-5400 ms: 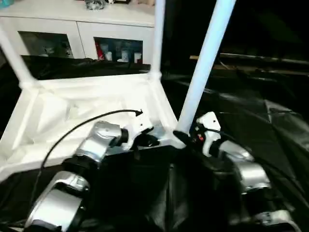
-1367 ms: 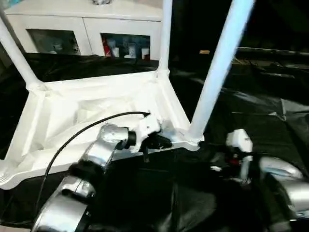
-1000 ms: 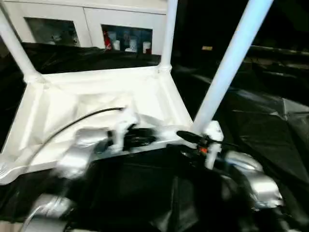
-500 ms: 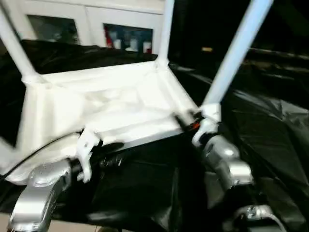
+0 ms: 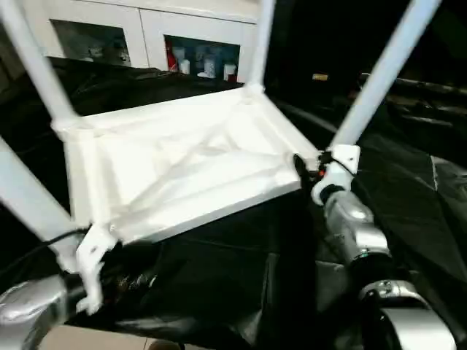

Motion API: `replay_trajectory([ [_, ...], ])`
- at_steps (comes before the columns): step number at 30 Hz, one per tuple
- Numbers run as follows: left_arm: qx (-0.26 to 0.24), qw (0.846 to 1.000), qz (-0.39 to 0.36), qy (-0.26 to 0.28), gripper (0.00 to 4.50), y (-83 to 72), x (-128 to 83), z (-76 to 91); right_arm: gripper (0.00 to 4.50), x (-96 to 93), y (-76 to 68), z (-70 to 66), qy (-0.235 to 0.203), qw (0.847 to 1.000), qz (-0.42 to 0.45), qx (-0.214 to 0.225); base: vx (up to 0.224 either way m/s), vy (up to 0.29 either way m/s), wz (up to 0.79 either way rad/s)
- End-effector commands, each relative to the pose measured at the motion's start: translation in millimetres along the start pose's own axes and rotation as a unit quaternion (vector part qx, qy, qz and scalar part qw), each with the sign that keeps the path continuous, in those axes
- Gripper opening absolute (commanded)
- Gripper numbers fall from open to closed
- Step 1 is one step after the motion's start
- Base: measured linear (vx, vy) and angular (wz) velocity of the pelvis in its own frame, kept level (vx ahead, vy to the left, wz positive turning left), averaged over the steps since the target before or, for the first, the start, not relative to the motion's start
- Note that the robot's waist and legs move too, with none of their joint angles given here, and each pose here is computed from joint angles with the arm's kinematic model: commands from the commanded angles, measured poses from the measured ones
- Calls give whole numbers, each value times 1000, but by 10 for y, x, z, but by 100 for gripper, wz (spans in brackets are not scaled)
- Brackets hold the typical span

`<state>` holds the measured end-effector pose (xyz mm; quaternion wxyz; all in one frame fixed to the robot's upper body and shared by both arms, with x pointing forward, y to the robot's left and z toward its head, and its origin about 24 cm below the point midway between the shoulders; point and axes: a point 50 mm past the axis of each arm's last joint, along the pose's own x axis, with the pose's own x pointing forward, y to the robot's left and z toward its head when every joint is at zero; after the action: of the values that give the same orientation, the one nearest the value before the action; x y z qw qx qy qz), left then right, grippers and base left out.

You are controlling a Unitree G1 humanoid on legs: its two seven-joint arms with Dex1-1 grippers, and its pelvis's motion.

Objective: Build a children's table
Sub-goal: Rotate table base

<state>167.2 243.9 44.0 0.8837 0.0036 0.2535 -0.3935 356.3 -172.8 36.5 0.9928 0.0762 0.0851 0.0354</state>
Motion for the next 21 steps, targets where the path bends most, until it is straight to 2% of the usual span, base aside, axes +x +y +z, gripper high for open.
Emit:
replay_trajectory([
  [1,-1,1000,26,3,383,70,-119,11,334,-33,-334,163,-32,997,-72,1,0,0,0],
  [4,-6,1000,18,19,400,31,-290,-43,334,-39,-502,242,-41,994,-99,-4,0,0,0],
  [7,4,999,31,13,422,69,-409,-2,334,-48,-586,279,-44,993,-109,-6,0,0,0],
  [10,31,998,53,1,443,156,-526,88,334,-43,-573,294,-48,995,-82,-10,0,0,0],
  [11,38,997,61,-12,443,187,-550,142,334,-43,-546,291,-48,997,-65,-19,0,0,0],
  [12,44,995,68,-49,447,226,-560,262,334,-46,-482,267,-46,998,-32,-35,0,0,0],
  [13,45,994,67,-70,447,233,-547,323,334,-51,-449,247,-45,998,-18,-43,0,0,0],
  [14,44,991,54,-116,447,221,-478,458,334,-75,-388,188,-41,998,6,-57,0,0,0],
  [15,44,991,54,-116,447,221,-478,458,334,-75,-388,188,-41,998,6,-57,0,0,0],
  [16,42,986,32,-159,447,191,-381,585,334,-112,-368,131,-43,997,4,-67,0,0,0],
  [17,42,986,31,-160,447,190,-377,588,334,-114,-369,130,-43,997,3,-67,0,0,0],
  [18,40,980,-3,-196,447,149,-240,704,334,-159,-429,72,-47,997,-39,-49,0,0,0],
  [21,38,973,-41,-225,447,102,-74,829,334,-219,-498,-1,-51,995,-79,-36,0,0,0],
])
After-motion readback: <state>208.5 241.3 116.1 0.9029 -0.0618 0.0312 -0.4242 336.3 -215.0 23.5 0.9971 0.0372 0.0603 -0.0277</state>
